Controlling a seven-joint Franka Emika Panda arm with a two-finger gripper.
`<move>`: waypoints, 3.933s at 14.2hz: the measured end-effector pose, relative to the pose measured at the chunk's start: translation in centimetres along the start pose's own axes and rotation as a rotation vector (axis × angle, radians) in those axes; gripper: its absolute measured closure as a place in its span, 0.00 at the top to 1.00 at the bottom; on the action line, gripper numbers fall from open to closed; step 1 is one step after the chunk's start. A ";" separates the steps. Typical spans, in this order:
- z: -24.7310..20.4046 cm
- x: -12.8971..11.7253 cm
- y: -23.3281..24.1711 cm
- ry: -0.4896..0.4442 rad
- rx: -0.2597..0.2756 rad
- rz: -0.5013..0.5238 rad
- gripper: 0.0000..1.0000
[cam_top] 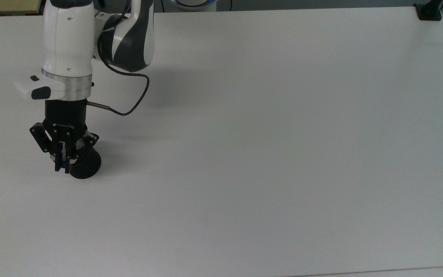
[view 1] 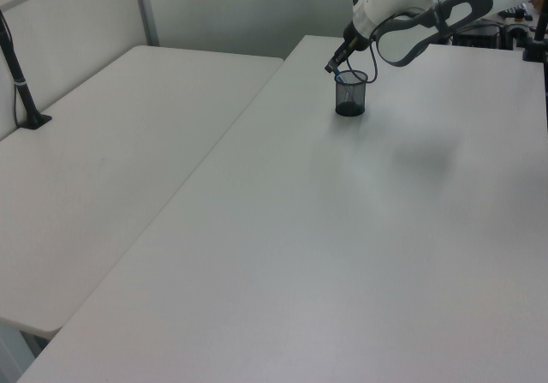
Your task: Remove the marker
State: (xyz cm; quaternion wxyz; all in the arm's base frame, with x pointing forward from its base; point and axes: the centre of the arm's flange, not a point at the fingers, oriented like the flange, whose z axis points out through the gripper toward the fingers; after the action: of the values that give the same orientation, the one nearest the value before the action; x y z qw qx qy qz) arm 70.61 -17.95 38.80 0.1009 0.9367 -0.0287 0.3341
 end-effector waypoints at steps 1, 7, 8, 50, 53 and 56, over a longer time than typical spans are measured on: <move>-0.3 0.4 0.2 0.012 -0.004 0.003 0.17; -8.7 5.6 3.7 0.092 -0.033 0.065 0.17; -10.9 6.3 4.3 0.067 -0.030 0.076 0.17; -19.7 3.0 -13.8 -0.597 0.162 0.097 1.00; -25.1 3.3 -12.1 -0.622 0.140 0.136 1.00; -28.1 3.1 -10.7 -0.642 0.130 0.148 1.00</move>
State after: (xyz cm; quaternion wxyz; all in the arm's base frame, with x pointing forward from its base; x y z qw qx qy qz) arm 56.89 -1.58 60.18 0.0021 0.9940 -0.1056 0.0294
